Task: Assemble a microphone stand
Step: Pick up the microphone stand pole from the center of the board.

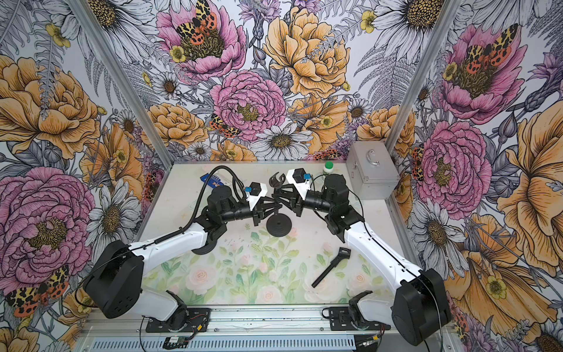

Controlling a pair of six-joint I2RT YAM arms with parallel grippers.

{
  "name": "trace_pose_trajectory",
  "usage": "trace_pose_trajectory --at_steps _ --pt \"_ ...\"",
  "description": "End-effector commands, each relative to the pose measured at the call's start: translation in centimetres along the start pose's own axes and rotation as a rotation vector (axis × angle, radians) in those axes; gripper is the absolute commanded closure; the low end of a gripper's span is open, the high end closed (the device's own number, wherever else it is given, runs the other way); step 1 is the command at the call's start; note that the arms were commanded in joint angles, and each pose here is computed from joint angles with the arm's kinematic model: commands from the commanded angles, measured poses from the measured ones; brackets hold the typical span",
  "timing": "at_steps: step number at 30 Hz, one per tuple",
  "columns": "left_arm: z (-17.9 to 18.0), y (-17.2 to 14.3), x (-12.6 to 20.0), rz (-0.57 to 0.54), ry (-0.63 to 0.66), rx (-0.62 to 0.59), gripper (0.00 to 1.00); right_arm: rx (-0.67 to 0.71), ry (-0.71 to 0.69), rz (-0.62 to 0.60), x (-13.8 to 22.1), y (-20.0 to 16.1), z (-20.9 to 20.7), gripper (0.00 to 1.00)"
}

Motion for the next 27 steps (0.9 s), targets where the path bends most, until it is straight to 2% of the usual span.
trace_pose_trajectory --at_steps 1,3,5,9,12,15,21,25,26,27 --pt "0.4 0.9 0.2 -0.022 0.05 0.015 0.61 0.013 -0.043 -0.019 -0.1 0.4 -0.4 0.94" --pt "0.6 0.7 0.2 -0.016 0.061 0.028 0.44 0.009 -0.095 -0.02 -0.1 0.0 -1.2 0.95" --pt "0.7 0.2 0.4 -0.007 0.075 0.04 0.38 -0.005 -0.166 -0.032 -0.1 -0.3 -2.2 0.96" --pt "1.3 -1.0 1.1 0.016 0.113 0.059 0.36 -0.033 -0.274 -0.077 -0.2 -1.0 -4.1 0.97" --pt "1.9 -1.8 2.0 0.029 0.138 0.085 0.31 -0.055 -0.31 -0.121 -0.4 -2.0 -5.1 0.97" --pt "2.2 -1.8 2.8 0.031 0.155 0.11 0.3 -0.069 -0.328 -0.14 -0.8 -3.4 -5.7 0.97" --pt "2.2 -3.5 4.9 0.059 0.244 0.138 0.26 -0.058 -0.329 -0.093 -1.8 -6.8 -6.3 0.96" --pt "1.9 -3.0 5.0 0.047 0.258 0.14 0.22 -0.024 -0.343 -0.041 -2.1 -8.9 -6.7 0.96" --pt "1.9 -3.2 4.9 0.051 0.265 0.142 0.18 -0.022 -0.348 -0.033 -2.2 -9.2 -6.9 0.97" --pt "1.9 -3.3 4.9 0.052 0.277 0.151 0.05 -0.018 -0.352 -0.025 -2.3 -9.6 -7.1 0.97"
Point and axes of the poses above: each gripper's point midway between its finger pads, its own x axis back along the fingers, its own z axis along the line the jaws close on, y = z × x, the point moved 4 cm from there along x, back along the fingers, and after that the axes turned 6 degrees about -x, right-handed, at the moved point
